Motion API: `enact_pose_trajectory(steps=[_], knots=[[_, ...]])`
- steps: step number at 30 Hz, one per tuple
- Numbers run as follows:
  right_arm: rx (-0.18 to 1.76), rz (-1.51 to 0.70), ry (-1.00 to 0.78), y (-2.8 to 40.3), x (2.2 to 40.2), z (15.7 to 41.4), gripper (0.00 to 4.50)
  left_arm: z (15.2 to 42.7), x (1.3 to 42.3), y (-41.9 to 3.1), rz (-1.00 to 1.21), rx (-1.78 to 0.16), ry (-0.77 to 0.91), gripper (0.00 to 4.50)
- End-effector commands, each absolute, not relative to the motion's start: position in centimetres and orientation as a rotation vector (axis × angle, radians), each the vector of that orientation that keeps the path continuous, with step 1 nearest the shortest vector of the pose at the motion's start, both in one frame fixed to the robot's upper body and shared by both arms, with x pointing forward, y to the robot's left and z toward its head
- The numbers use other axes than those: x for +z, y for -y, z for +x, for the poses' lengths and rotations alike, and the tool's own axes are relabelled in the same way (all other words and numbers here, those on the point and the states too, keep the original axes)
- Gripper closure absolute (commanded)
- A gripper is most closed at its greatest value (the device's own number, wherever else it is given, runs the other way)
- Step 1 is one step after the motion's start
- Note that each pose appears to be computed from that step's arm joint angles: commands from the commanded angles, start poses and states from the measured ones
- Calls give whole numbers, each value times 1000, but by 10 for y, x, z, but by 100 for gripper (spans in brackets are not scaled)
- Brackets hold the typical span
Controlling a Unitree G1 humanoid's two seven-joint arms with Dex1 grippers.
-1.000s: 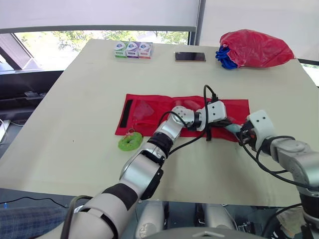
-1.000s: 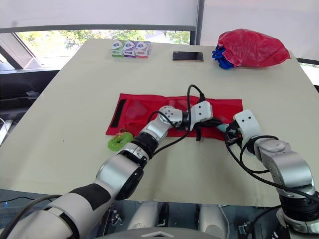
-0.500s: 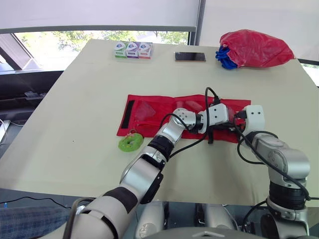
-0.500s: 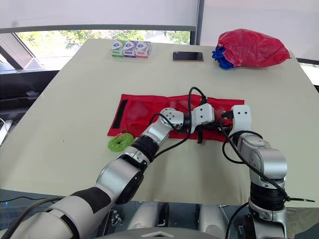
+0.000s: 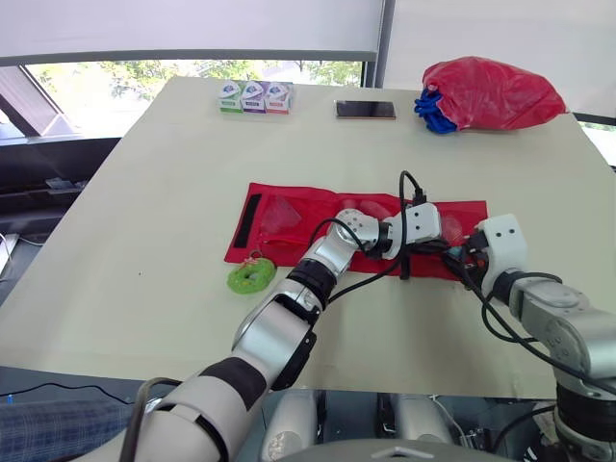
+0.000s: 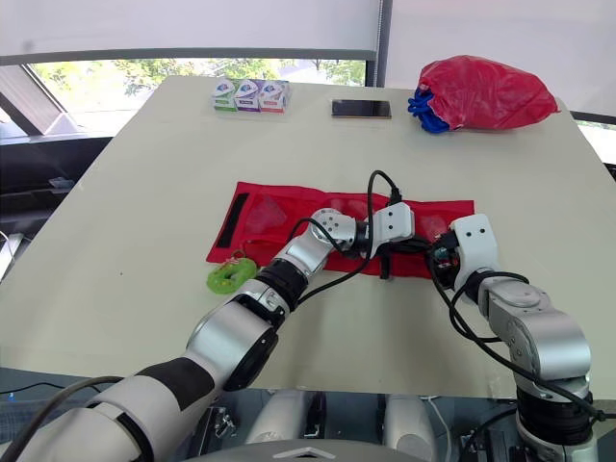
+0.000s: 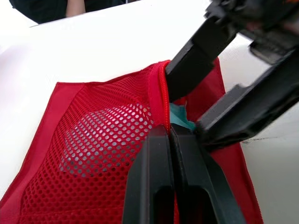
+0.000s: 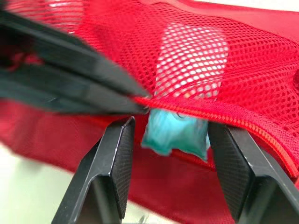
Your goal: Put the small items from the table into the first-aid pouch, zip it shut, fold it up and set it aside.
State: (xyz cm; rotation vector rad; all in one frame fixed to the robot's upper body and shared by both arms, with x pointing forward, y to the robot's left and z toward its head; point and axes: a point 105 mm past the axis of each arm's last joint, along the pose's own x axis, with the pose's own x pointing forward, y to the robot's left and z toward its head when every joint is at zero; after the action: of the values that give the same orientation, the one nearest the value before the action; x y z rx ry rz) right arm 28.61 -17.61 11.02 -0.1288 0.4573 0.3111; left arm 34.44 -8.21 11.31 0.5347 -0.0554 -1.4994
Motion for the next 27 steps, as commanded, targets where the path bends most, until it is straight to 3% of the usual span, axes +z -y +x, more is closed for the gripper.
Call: enact_pose_trajectory(steps=[1, 2, 6, 14, 20, 27], knots=[[349, -138, -395, 176, 127, 279, 249, 346, 127, 88, 532, -1494, 110, 450], [354, -143, -403, 177, 126, 278, 274, 346, 127, 88, 532, -1493, 109, 450], [352, -163, -433, 179, 116, 276, 447, 346, 127, 88, 535, -1496, 111, 450], [348, -179, -413, 179, 122, 271, 447, 346, 128, 86, 539, -1495, 113, 450], [480, -188, -432, 158, 120, 257, 447, 345, 126, 86, 543, -1501, 109, 450], [443, -187, -431, 150, 109, 270, 447, 345, 127, 86, 544, -1503, 110, 450]])
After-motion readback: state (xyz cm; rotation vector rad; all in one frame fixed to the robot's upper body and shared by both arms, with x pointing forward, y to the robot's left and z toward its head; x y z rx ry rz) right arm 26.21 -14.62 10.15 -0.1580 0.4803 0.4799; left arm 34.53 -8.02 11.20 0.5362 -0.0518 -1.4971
